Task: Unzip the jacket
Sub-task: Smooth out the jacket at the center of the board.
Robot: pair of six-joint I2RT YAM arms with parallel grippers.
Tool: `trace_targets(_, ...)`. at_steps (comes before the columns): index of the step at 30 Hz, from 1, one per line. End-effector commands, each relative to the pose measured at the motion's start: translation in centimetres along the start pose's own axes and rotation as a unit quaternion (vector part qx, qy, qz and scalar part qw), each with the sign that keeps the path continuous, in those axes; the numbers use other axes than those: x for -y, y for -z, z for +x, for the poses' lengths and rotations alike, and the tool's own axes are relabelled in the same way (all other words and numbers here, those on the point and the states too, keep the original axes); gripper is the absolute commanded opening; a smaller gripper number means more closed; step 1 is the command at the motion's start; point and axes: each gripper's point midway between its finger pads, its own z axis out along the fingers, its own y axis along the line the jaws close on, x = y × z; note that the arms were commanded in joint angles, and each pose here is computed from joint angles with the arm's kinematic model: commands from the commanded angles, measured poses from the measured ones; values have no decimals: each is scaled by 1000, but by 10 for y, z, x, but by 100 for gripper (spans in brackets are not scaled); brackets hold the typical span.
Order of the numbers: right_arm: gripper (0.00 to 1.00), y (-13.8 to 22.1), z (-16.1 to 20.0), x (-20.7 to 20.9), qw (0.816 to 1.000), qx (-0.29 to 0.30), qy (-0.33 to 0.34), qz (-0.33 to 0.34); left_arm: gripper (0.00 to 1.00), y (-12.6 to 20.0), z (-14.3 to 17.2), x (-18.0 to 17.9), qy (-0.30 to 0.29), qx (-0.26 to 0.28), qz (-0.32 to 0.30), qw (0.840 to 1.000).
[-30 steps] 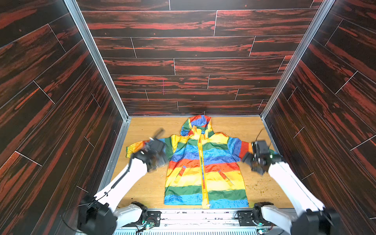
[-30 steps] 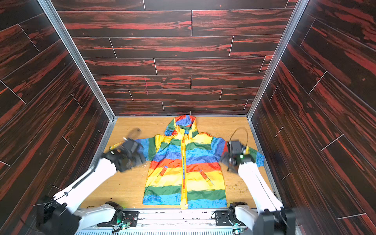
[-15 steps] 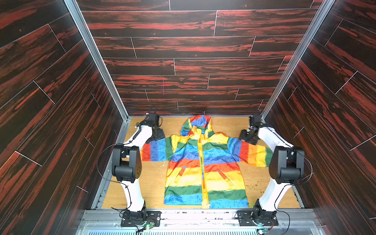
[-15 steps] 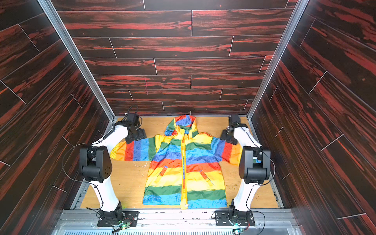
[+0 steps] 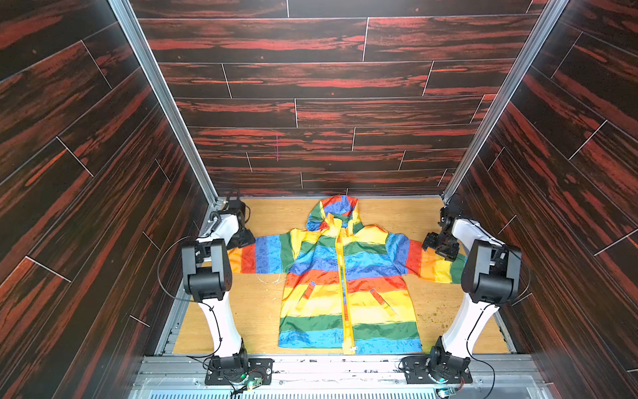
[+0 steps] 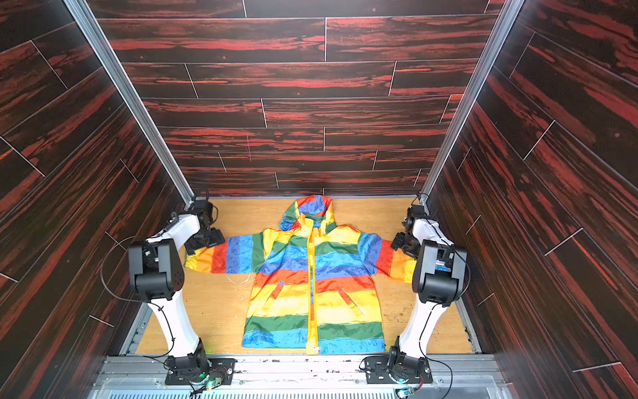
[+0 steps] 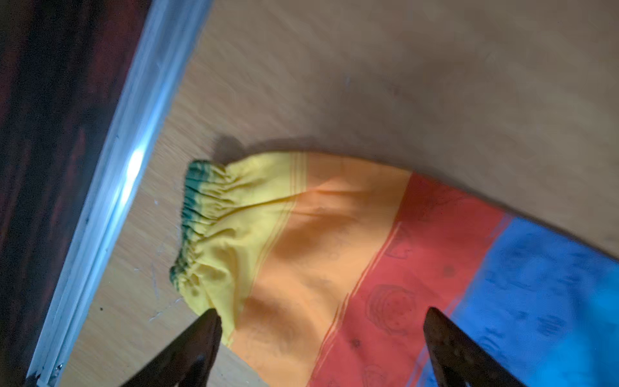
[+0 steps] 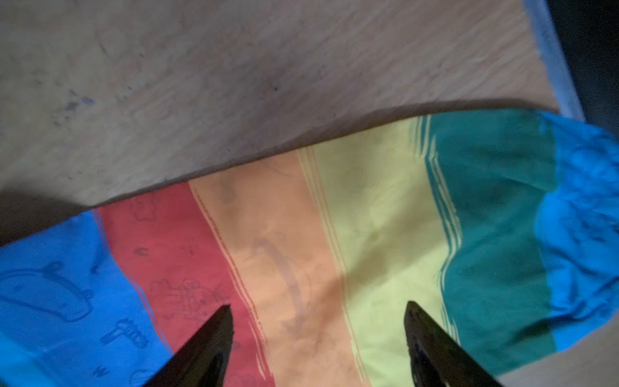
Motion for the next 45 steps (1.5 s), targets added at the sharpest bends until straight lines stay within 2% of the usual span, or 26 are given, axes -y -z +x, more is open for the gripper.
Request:
trace_targets(1,81,-21,16,-4,999,-45,0,-10,96,-6,9,-7,-13,-28,-21,999)
trace_targets(11,68,-42,31,-6,997,-75,-2,-24,81,-35,35,9,-11,-81,10,997)
trace_targets(14,62,-44,33,-7,997,-77,-7,-30,69,-40,40,10,-9,-89,14,996)
trace_targets(17,49,-45,34,-7,996,-78,-12,-34,53,-42,45,10,-10,-92,16,996)
trace_targets(25,11,-35,28,-1,997,-50,-46,-42,0,-35,52,3,9,-82,18,996)
trace_targets(28,0,-29,25,4,995,-34,-76,-56,0,-27,53,-2,29,-70,23,997)
trace_targets(33,0,-15,17,27,989,5,-133,-56,0,-19,57,-26,82,-53,27,995)
trace_targets(37,0,-7,17,45,985,26,-163,-50,0,-14,61,-43,101,-48,22,993)
trace_targets(43,0,-9,25,61,981,26,-185,-48,0,-15,64,-67,130,-47,0,990)
trace_targets(45,0,-10,28,62,981,25,-186,-49,0,-17,66,-65,132,-50,12,990)
